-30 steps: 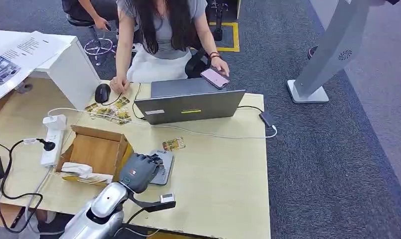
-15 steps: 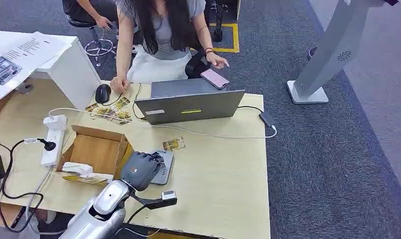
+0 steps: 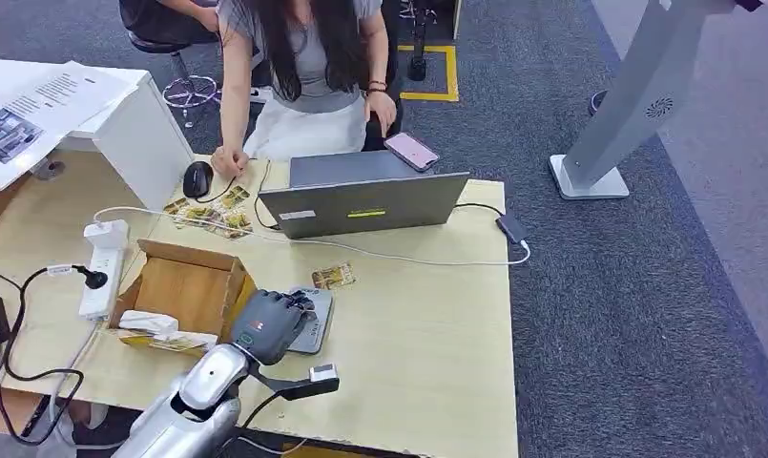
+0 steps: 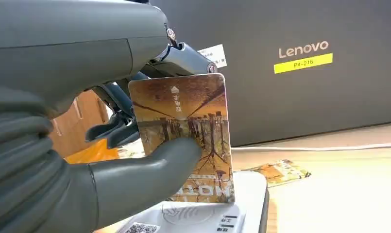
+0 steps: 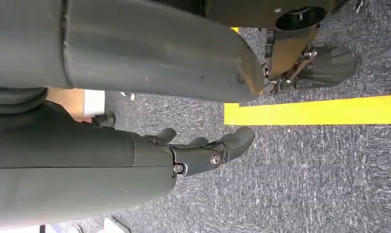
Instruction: Pass the card to the sensor for recognition and then transmit it.
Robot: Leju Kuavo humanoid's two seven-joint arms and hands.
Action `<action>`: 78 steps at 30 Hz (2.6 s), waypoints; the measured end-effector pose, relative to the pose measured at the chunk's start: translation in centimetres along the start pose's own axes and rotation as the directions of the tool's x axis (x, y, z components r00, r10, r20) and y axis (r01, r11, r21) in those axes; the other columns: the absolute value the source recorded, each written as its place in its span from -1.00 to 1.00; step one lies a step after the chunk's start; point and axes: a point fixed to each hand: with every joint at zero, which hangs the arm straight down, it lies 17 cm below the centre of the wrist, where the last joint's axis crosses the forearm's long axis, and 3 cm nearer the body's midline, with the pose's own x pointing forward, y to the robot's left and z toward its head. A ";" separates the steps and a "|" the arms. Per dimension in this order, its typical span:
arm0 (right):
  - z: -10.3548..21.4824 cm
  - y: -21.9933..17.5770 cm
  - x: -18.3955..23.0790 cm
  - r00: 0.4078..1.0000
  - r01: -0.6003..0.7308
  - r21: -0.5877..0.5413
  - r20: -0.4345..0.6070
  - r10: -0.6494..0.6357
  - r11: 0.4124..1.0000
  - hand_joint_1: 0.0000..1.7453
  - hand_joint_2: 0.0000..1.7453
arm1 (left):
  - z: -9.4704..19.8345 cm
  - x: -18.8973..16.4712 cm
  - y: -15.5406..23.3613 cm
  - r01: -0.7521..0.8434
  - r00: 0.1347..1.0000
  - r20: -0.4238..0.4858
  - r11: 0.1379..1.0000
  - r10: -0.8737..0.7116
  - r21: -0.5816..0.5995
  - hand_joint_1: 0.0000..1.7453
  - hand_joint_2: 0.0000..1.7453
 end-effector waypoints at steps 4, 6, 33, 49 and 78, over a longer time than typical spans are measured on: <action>0.0 0.0 0.0 1.000 -0.001 0.000 -0.001 0.001 1.000 -1.00 -1.00 | -0.4 0.0 0.2 -0.006 1.000 -0.004 1.000 0.006 0.001 1.00 1.00; 0.0 0.0 0.0 1.000 -0.002 0.000 -0.001 0.002 1.000 -1.00 -1.00 | -0.7 0.0 0.5 -0.013 1.000 -0.004 1.000 0.013 0.010 1.00 1.00; 0.5 0.5 1.7 0.994 -0.106 -0.009 0.020 0.106 0.994 -1.00 -1.00 | -8.8 -10.4 30.0 0.142 0.985 -0.167 0.758 -0.044 0.637 1.00 1.00; 0.6 0.8 1.9 0.989 -0.146 -0.004 0.020 0.146 0.989 -1.00 -1.00 | -11.1 -20.3 33.2 0.250 0.932 -0.362 0.769 -0.025 0.589 1.00 1.00; 0.6 0.8 2.0 0.987 -0.159 -0.006 0.022 0.159 0.987 -1.00 -1.00 | -11.0 -24.0 28.3 0.252 0.902 -0.431 0.841 -0.025 0.478 -1.00 1.00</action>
